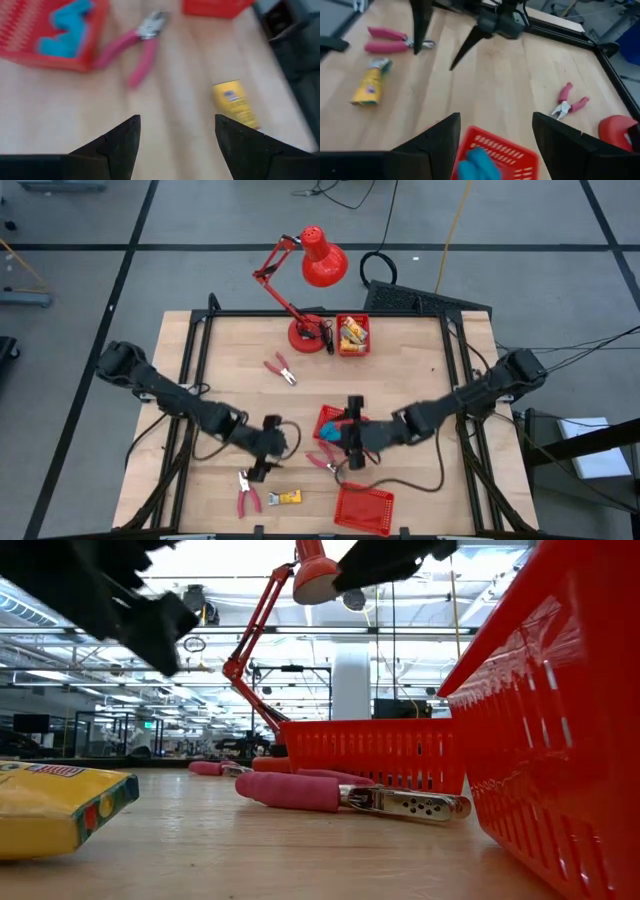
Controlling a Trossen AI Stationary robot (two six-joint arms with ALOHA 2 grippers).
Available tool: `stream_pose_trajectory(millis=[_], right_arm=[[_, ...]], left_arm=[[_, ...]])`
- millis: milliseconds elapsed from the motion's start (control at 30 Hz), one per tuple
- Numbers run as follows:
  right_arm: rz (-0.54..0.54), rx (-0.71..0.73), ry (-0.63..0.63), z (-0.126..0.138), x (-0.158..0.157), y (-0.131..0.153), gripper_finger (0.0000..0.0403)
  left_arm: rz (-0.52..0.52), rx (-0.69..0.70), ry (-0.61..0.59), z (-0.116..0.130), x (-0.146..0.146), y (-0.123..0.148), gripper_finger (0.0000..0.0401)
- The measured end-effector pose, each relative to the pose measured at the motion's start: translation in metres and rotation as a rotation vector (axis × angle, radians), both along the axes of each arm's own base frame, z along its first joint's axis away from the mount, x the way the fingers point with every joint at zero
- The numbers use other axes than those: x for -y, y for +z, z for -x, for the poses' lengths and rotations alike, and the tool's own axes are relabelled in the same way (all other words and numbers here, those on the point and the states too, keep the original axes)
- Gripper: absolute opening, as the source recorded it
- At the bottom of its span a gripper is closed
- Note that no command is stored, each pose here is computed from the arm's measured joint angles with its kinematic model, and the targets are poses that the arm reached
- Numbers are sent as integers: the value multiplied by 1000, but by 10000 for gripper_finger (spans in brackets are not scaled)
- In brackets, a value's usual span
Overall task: Pick & Place School Supplies
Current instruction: Put the yellow crayon pack into the top red basket
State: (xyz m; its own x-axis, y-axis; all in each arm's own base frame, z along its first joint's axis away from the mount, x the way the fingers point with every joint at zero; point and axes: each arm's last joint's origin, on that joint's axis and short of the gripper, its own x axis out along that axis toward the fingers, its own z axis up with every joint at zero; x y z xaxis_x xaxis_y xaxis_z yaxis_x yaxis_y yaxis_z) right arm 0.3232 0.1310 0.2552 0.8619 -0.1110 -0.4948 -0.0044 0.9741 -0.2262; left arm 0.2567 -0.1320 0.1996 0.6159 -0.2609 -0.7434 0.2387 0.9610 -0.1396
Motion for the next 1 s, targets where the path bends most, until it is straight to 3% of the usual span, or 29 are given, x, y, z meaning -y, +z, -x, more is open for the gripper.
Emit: stream_pose_trajectory(millis=[433, 1000], right_arm=[[-53, -8, -59, 16, -55, -29, 237], [-53, -23, -78, 16, -62, -40, 238]], left_arm=[[144, -69, 31, 10, 65, -39, 258], [139, -113, 45, -3, 93, -58, 275]])
